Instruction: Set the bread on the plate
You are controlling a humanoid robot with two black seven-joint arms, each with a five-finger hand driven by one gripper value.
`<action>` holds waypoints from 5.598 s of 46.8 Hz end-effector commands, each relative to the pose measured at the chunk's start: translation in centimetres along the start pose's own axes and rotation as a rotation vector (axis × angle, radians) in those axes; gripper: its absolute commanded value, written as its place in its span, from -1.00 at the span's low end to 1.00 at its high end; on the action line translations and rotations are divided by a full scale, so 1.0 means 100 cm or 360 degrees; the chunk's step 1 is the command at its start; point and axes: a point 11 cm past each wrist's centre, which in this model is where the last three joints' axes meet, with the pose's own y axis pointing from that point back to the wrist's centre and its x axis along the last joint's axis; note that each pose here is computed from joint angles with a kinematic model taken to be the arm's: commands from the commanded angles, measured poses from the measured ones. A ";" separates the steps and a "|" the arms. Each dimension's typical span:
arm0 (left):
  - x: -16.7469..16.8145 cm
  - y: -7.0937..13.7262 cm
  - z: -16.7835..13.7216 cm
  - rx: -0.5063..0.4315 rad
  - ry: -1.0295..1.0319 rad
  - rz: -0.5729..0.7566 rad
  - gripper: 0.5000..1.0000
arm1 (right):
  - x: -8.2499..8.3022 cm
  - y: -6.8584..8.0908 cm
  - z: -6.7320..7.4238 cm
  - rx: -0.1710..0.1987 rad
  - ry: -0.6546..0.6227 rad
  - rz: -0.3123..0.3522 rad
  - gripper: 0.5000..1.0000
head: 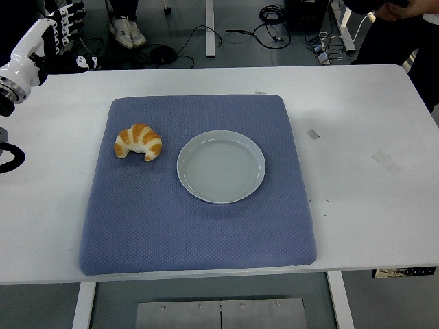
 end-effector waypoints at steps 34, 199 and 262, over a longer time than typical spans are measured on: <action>-0.004 -0.003 0.005 -0.0019 0.0003 -0.0024 0.90 | 0.000 0.000 0.001 -0.0003 0.0000 0.0000 1.00; -0.105 0.012 -0.053 0.0461 -0.1330 -0.0738 0.28 | 0.000 0.000 0.000 0.0000 0.0000 0.0000 1.00; -0.104 0.013 -0.056 0.0436 -0.1308 -0.0757 -1.00 | 0.000 0.000 0.000 0.0000 0.0000 0.0000 1.00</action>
